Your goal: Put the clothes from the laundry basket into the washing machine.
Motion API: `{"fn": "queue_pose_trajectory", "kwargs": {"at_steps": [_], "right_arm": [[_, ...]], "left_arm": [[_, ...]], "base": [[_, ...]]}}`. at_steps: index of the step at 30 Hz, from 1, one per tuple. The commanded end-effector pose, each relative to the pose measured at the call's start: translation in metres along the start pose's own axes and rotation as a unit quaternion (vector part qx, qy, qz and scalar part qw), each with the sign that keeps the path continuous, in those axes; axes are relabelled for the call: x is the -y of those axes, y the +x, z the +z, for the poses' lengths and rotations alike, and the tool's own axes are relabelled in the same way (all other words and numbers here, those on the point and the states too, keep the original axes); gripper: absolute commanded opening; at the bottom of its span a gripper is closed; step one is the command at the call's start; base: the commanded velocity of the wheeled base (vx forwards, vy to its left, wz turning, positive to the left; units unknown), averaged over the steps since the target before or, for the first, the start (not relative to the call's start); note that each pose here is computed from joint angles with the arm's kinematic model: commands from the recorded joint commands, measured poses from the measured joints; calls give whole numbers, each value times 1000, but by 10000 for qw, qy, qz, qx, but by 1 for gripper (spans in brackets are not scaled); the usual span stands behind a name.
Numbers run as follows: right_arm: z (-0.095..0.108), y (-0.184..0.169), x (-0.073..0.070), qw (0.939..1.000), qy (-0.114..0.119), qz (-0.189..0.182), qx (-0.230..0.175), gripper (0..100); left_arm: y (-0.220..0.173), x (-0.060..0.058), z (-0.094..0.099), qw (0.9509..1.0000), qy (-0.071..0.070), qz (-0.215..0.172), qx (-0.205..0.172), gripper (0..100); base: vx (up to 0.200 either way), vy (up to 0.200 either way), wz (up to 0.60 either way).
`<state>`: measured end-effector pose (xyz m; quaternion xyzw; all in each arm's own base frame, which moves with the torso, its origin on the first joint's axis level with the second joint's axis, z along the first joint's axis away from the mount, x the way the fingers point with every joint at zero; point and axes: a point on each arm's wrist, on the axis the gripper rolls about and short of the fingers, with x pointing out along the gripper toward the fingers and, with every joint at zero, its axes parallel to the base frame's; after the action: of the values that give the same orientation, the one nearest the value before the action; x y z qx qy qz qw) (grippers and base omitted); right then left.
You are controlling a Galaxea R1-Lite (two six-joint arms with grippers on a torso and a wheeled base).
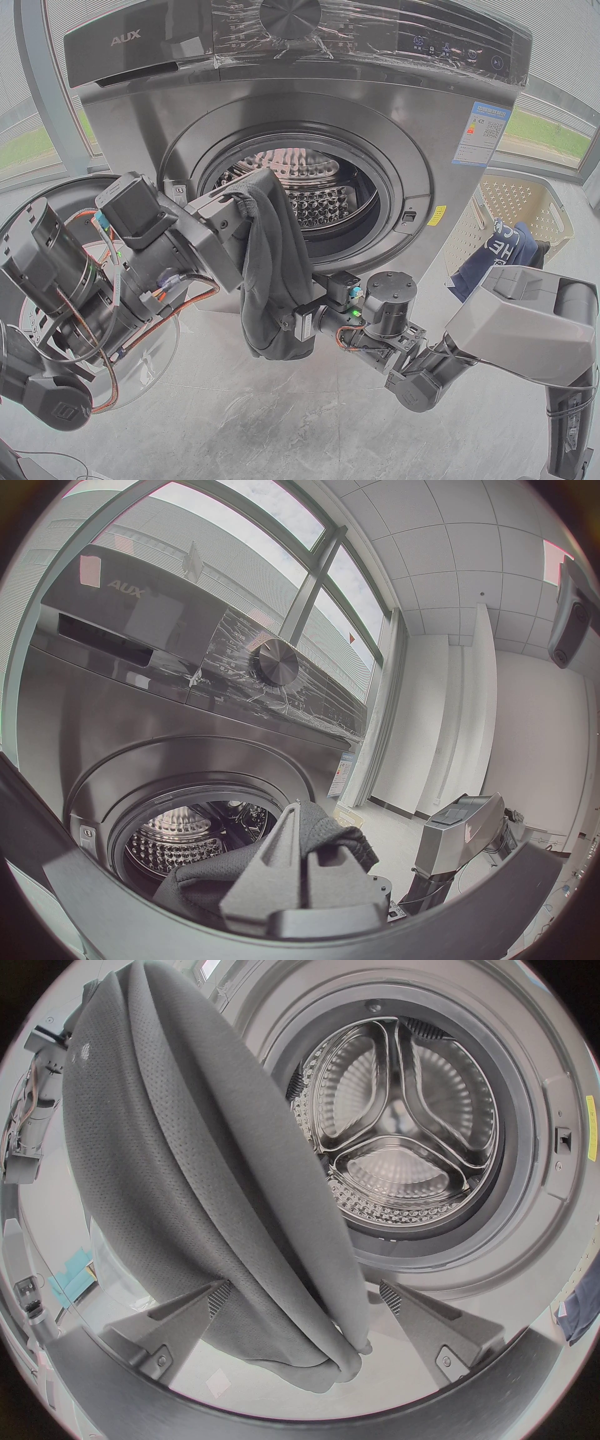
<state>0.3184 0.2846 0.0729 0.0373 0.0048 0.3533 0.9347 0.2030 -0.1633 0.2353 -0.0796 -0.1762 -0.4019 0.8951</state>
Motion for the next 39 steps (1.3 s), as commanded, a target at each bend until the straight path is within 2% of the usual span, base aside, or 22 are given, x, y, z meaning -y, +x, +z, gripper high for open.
{"fn": "queue_pose_trajectory", "kwargs": {"at_steps": [1, 5, 6, 13, 16, 17, 18, 20, 23, 26, 30, 31, 33, 34, 36, 37, 39], "right_arm": [[-14, 15, 1, 10000, -4, 2, -3, 100], [-19, 27, 4, 9999, 3, -29, 99, 100], [-19, 27, 4, 9999, 3, -29, 107, 0], [-6, 29, 5, 9994, 19, -34, 346, 0], [7, 25, 12, 9988, 25, -186, 457, 0], [18, 20, 17, 9978, 35, -363, 548, 0], [19, 20, 18, 9978, 34, -371, 548, 0], [42, 8, 28, 9960, 26, -533, 722, 0], [66, -8, 39, 9937, 9, -688, 887, 0], [83, -24, 38, 9926, 4, -694, 995, 0], [91, -37, 30, 9931, 3, -602, 1003, 0], [95, -40, 27, 9930, 14, -560, 1039, 0], [97, -41, 24, 9931, 19, -521, 1051, 0], [100, -43, 20, 9928, 25, -480, 1094, 0], [100, -43, 20, 9928, 25, -480, 1094, 0], [102, -44, 17, 9928, 28, -440, 1113, 0], [103, -44, 15, 9929, 31, -401, 1118, 0]], "left_arm": [[0, 0, 1, 10000, 0, -7, 19, 0], [0, 0, 1, 10000, 4, 0, 27, 0], [0, 0, 1, 10000, 4, 0, 27, 0], [1, -1, 2, 10000, -4, 21, 35, 0], [0, -3, 1, 10000, 8, 65, 21, 0], [-1, -4, 1, 10000, 12, 96, -1, 0], [-1, -4, 1, 10000, 12, 96, -1, 0], [-3, -12, -3, 9996, 52, 245, -99, 0], [-9, -17, -18, 9983, 18, 383, -433, 0], [-12, -24, -39, 9953, -17, 523, -812, 0], [-19, -32, -59, 9908, -40, 647, -1192, 0], [-22, -37, -70, 9875, -49, 736, -1390, 0], [-24, -41, -78, 9847, -56, 806, -1544, 0], [-29, -47, -91, 9796, -86, 921, -1782, 0], [-29, -47, -91, 9796, -86, 921, -1782, 0], [-32, -54, -103, 9758, -111, 986, -1947, 0], [-34, -57, -112, 9744, -126, 983, -2020, 0]], "base": [[0, 0, 0], [0, 0, 0], [0, 0, 0], [0, 0, 0], [0, 0, 0], [0, 0, 0], [0, 0, 0], [0, 0, 0], [0, 0, 0], [0, 0, 0], [0, 0, 0], [0, 0, 0], [0, 0, 0], [0, 0, 0], [0, 0, 0], [0, 0, 0], [0, 0, 0]]}}
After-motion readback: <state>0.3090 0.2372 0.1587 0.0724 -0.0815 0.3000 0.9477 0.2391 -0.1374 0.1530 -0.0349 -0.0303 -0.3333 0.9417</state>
